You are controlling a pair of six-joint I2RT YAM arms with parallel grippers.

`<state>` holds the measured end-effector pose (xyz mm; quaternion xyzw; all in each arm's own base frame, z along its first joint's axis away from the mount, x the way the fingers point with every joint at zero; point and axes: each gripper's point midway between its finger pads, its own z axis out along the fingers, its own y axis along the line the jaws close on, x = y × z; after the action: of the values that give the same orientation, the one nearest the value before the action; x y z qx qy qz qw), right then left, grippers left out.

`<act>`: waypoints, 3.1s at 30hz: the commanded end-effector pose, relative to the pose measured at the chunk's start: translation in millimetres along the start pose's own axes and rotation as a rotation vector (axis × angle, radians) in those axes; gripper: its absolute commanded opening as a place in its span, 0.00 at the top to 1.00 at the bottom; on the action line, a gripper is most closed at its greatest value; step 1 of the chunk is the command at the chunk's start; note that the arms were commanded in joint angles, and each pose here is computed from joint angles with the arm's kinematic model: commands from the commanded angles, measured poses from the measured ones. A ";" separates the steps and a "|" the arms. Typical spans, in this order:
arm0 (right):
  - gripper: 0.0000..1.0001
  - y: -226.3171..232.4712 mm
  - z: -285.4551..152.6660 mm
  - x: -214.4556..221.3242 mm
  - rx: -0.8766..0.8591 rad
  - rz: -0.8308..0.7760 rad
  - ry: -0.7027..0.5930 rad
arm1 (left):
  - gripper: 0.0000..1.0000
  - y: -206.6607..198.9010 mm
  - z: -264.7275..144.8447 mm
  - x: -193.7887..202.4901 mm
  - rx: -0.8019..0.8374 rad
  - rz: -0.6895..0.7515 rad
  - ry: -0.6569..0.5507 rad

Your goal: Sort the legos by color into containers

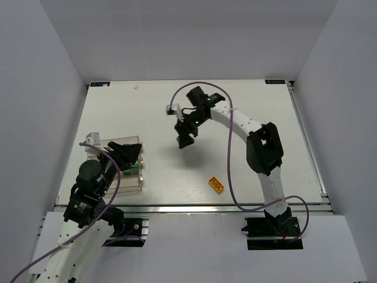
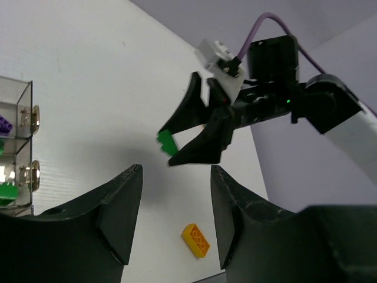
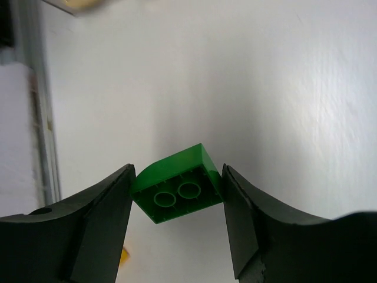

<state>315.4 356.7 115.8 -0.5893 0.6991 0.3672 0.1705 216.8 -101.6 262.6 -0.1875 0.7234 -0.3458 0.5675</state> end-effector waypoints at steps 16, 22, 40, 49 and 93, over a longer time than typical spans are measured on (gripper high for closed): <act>0.68 88.8 138.7 -170.7 0.031 -0.160 -0.310 | 0.40 -70.8 -44.9 -72.0 0.139 0.043 -0.129; 0.52 97.9 159.1 -186.8 0.074 -0.186 -0.379 | 0.40 -75.8 -53.5 -76.3 0.145 0.039 -0.128; 0.24 92.7 141.0 -189.7 0.089 -0.154 -0.377 | 0.42 -85.2 -39.9 -55.4 0.219 0.018 -0.040; 1.00 -35.4 -37.0 -102.3 0.425 0.246 -0.333 | 0.85 -80.9 19.7 48.1 0.309 -0.051 0.419; 0.16 -0.2 -273.6 145.1 0.768 0.690 -0.437 | 0.24 -42.0 78.9 372.4 -0.950 0.113 0.993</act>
<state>333.1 59.9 191.9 -0.1212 0.8942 0.2274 0.3661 172.5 -395.7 32.0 -0.1857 0.9823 -0.0045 0.0249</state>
